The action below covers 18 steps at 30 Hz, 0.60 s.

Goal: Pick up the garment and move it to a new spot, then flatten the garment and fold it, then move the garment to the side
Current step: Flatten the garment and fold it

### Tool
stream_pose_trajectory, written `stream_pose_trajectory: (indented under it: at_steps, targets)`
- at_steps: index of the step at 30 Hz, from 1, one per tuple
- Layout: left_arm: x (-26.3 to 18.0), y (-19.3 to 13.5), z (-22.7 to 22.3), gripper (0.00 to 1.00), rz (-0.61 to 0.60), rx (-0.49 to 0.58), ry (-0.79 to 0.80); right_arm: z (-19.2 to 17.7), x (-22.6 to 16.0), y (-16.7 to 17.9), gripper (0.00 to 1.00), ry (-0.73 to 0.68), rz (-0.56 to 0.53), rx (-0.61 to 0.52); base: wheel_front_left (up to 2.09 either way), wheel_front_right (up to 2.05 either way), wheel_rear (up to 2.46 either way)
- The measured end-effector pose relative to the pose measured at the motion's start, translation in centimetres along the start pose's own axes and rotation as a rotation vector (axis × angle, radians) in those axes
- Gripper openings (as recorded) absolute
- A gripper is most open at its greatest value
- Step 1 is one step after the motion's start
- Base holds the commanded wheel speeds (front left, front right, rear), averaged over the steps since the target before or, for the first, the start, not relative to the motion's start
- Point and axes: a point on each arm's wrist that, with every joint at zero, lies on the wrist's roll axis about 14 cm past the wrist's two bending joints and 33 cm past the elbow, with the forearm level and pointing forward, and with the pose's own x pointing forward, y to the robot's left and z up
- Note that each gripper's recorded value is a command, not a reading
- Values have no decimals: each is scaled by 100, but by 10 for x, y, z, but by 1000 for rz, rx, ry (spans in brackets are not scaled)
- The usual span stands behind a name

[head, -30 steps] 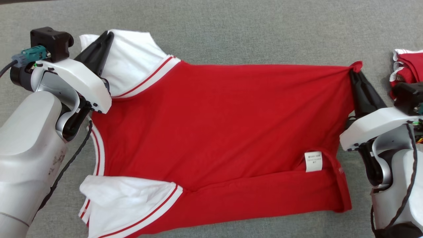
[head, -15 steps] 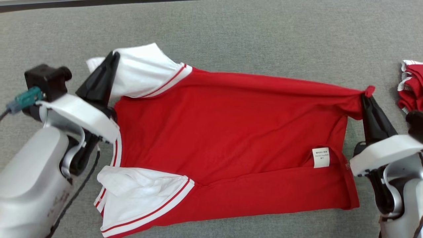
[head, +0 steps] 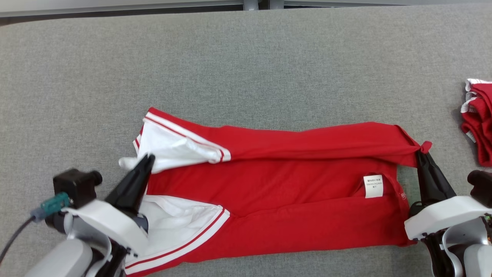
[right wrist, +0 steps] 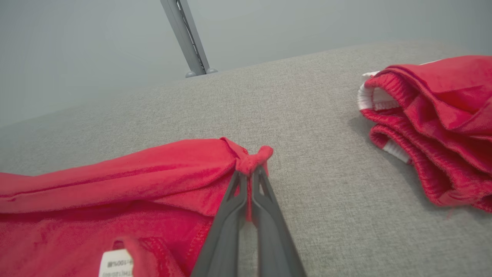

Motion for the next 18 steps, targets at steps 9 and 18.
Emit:
stream_pose_trajectory:
  at_steps: [9,18]
  targets:
    - [-35,-7,-52,0,36,-72,172,-14,-17,-1,18,19,-6,14,0,0,0]
    - [-44,-1,-47,100,107,-60,95,-21,-45,6,100,-7,7,-1,0,0,0]
